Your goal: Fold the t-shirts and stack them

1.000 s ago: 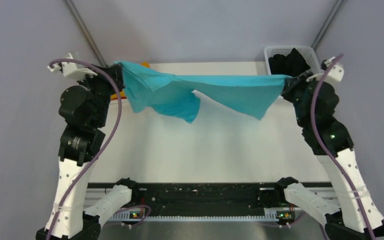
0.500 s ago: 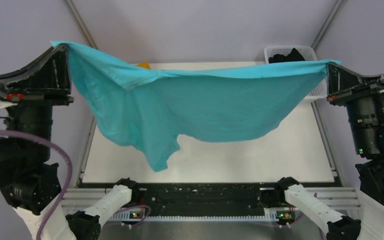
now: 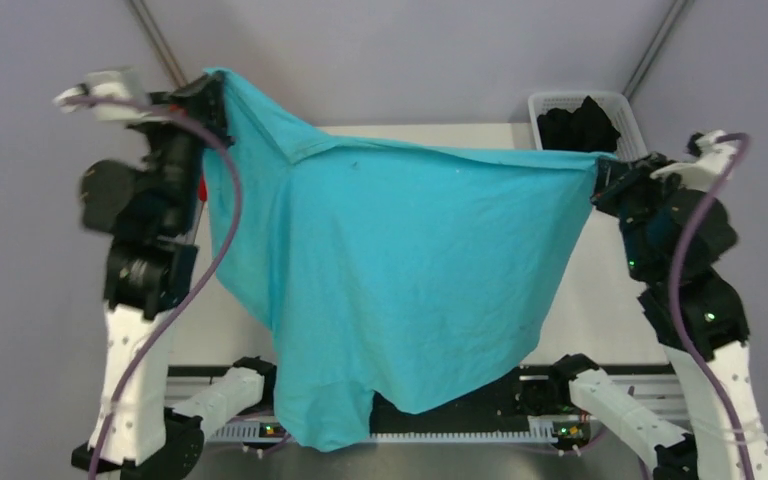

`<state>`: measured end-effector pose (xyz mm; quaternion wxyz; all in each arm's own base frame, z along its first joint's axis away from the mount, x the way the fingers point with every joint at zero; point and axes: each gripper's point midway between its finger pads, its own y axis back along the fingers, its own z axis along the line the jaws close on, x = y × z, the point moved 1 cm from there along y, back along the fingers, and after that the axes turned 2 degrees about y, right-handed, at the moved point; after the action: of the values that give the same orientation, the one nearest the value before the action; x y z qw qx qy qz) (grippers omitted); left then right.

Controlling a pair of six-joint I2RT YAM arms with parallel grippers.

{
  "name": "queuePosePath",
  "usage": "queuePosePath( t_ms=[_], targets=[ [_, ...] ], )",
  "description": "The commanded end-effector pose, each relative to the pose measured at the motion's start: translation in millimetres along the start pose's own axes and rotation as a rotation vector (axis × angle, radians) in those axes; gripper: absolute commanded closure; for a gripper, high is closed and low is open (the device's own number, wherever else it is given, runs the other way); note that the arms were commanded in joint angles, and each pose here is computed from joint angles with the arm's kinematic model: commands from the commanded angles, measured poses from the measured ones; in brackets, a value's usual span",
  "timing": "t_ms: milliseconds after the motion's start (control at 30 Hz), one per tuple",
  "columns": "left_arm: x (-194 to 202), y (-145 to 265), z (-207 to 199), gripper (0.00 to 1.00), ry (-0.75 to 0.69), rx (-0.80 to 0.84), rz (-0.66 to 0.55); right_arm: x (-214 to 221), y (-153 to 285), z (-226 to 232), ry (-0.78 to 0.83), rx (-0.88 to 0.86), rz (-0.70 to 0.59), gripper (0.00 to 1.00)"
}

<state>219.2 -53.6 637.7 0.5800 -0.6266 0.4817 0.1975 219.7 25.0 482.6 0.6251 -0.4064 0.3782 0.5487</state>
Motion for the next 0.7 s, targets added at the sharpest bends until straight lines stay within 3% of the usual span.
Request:
queuePosePath(
  t_ms=[0,200,333,500,667],
  targets=[
    [153,-36,72,1.0,-0.101,-0.266,0.255,67,-32,-47,0.021,0.276,0.075,1.0],
    [362,-23,129,1.0,-0.117,-0.415,0.659,196,-86,-79,0.104,0.341,0.25,1.0],
    [464,1,159,1.0,-0.099,-0.563,0.915,271,-116,-105,0.081,0.364,0.378,1.0],
    [529,6,174,1.0,-0.089,-0.6,1.042,312,-145,-104,0.109,0.308,0.434,1.0],
    [558,0,181,1.0,-0.079,-0.614,1.088,332,-163,-117,0.147,0.349,0.49,1.0]
  ],
)
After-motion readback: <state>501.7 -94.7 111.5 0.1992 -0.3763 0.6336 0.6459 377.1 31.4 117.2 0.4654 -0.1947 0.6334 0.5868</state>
